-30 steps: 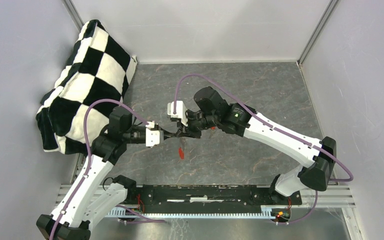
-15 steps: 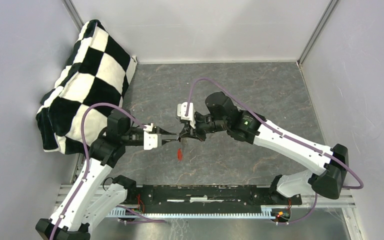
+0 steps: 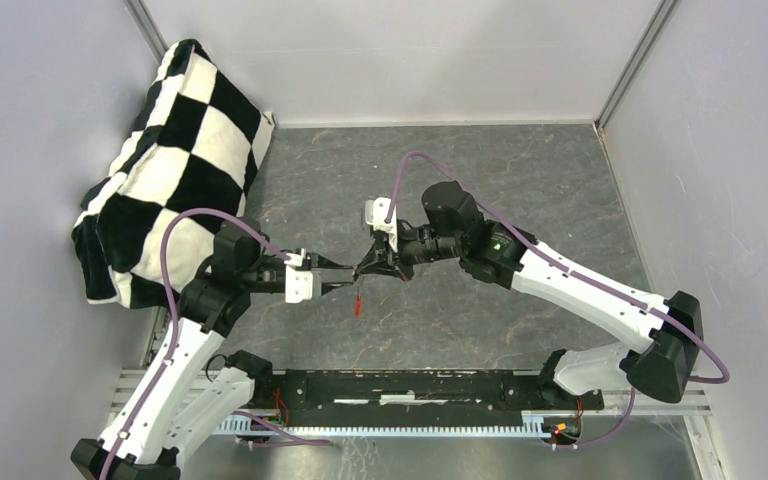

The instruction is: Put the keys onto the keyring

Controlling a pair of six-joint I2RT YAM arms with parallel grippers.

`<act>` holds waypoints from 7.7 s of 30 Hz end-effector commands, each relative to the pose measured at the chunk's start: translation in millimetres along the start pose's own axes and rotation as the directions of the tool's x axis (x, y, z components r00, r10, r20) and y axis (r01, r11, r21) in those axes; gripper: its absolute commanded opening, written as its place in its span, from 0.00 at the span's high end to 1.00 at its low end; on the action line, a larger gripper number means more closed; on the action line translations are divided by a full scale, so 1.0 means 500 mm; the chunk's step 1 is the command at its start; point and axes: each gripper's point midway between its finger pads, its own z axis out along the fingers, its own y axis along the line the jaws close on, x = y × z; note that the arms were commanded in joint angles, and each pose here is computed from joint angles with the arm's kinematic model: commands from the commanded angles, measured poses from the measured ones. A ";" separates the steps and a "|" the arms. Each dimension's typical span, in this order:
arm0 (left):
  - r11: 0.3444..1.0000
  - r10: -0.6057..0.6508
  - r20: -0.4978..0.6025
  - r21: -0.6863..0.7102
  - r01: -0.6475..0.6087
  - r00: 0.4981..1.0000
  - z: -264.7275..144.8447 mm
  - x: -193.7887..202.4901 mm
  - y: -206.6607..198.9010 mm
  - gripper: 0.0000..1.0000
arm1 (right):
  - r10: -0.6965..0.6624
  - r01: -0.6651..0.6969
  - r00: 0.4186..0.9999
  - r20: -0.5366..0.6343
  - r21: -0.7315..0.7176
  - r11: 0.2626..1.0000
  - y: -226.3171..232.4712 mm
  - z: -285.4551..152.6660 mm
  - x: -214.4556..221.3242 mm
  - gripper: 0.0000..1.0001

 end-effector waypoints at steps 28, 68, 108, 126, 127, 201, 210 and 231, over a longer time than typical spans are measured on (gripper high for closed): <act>0.995 0.078 -0.002 -0.065 -0.078 0.997 -0.013 -0.023 0.020 0.63 | -0.024 0.028 0.998 0.051 -0.077 0.997 0.021 -0.012 -0.028 1.00; 0.990 0.073 0.059 0.115 -0.080 0.996 0.007 -0.023 -0.020 0.86 | -0.016 0.022 0.998 0.063 -0.111 0.994 0.024 -0.001 -0.038 1.00; 0.991 0.039 0.077 0.122 -0.049 0.996 0.009 -0.034 -0.016 0.90 | -0.011 0.017 0.998 0.055 -0.118 0.993 0.026 0.000 -0.035 1.00; 0.971 0.240 0.089 -0.031 -0.238 0.967 -0.003 -0.040 -0.001 0.98 | 0.041 -0.035 0.990 0.134 -0.046 0.998 0.003 -0.006 -0.057 1.00; 0.965 0.264 0.091 -0.034 -0.261 0.960 -0.004 -0.042 -0.002 0.98 | 0.052 -0.047 0.988 0.143 -0.039 0.998 0.001 -0.008 -0.057 1.00; 0.988 -0.110 0.163 -0.094 0.126 0.981 0.021 -0.135 0.053 0.70 | -0.007 -0.033 0.875 0.483 0.076 0.997 0.009 -0.088 -0.095 1.00; 0.984 -0.176 0.147 -0.016 0.180 0.973 0.037 -0.118 0.037 0.71 | -0.027 0.005 0.890 0.456 0.048 0.999 0.016 -0.083 -0.106 1.00; 0.978 -0.203 0.084 -0.018 0.205 0.975 0.042 -0.085 0.037 0.98 | -0.111 0.105 0.955 0.275 0.035 0.994 0.014 -0.094 -0.103 0.58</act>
